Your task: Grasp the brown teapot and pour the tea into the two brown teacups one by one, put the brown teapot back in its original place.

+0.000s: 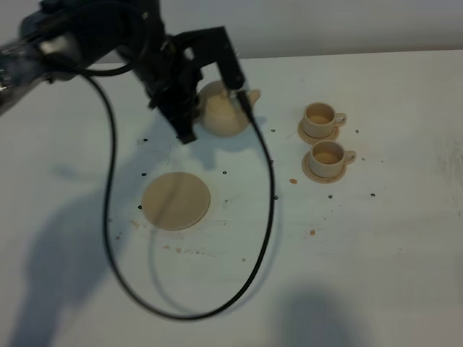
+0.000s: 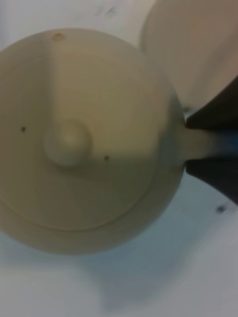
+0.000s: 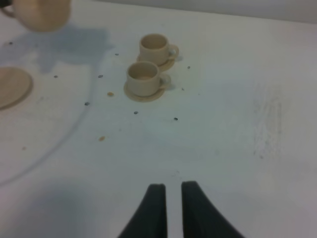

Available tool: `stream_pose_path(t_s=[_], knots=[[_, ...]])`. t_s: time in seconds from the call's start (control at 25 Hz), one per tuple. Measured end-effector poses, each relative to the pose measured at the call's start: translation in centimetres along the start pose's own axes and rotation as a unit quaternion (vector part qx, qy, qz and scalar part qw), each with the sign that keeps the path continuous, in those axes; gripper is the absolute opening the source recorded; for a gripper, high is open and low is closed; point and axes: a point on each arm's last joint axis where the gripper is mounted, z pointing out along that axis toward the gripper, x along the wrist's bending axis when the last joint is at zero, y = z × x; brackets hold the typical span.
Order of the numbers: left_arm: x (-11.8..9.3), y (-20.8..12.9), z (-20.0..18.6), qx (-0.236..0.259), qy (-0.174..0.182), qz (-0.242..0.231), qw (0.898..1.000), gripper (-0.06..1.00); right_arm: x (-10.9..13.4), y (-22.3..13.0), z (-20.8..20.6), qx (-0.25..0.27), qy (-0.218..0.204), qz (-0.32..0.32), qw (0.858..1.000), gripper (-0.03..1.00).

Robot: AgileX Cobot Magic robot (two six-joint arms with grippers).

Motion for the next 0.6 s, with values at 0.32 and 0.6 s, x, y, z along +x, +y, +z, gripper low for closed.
stream_pose_path(t_s=[0.32, 0.6], knots=[[2.1, 3.7, 3.3, -0.012, 0.006, 0.039, 0.999, 0.08, 0.0, 0.0, 0.0, 0.000, 0.000, 0.000, 1.000, 0.09], [2.4, 5.6, 6.6, -0.018, 0.007, 0.066, 0.998, 0.08, 0.0, 0.0, 0.0, 0.000, -0.002, -0.001, 1.000, 0.09]])
